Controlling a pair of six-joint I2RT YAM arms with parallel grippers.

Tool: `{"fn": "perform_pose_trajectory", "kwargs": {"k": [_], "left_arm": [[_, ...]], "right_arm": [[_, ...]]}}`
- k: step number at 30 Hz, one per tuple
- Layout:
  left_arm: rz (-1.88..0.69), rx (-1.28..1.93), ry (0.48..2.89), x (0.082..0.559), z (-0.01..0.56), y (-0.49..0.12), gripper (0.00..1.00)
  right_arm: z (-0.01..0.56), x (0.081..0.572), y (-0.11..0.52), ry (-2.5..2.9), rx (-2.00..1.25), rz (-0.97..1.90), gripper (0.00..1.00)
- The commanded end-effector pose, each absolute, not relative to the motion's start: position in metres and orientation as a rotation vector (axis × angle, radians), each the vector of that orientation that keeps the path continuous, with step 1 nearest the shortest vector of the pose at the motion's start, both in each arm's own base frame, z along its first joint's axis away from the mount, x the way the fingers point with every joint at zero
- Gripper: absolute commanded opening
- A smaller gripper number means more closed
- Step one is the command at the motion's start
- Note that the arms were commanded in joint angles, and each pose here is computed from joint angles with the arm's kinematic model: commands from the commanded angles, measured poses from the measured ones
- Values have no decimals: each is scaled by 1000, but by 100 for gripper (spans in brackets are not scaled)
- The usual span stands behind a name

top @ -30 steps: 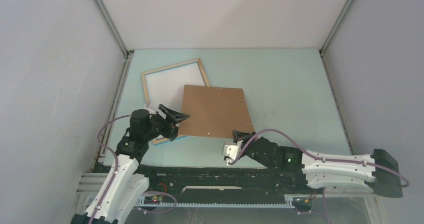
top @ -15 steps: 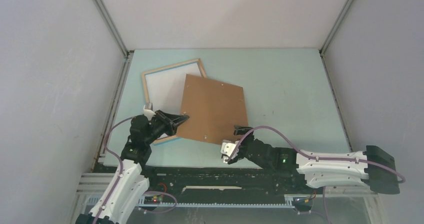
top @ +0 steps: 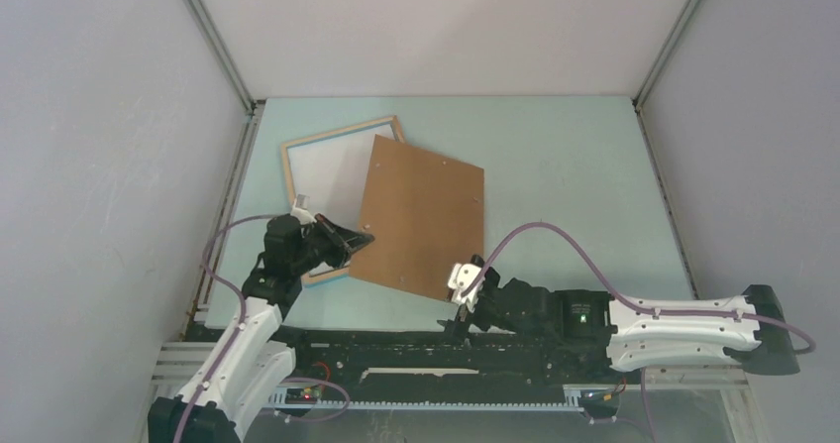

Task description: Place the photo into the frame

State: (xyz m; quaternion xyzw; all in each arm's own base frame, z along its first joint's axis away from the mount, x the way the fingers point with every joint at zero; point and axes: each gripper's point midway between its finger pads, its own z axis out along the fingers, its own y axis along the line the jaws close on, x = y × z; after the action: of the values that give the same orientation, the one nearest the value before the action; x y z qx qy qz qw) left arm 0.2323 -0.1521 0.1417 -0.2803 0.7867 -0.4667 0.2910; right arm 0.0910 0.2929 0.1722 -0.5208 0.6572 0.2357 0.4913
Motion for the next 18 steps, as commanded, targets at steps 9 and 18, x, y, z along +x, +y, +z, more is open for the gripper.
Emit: {"fn": "perform_pose_trajectory", "kwargs": {"k": [9,18], "left_arm": [[-891,-605,2093,250,161,-117,0],[-849,-804,2021,247,135,-100,0]], "right_arm": [[185,198,265,2152,-67,966,100],[110,215,246,2379,237,1297,97]]}}
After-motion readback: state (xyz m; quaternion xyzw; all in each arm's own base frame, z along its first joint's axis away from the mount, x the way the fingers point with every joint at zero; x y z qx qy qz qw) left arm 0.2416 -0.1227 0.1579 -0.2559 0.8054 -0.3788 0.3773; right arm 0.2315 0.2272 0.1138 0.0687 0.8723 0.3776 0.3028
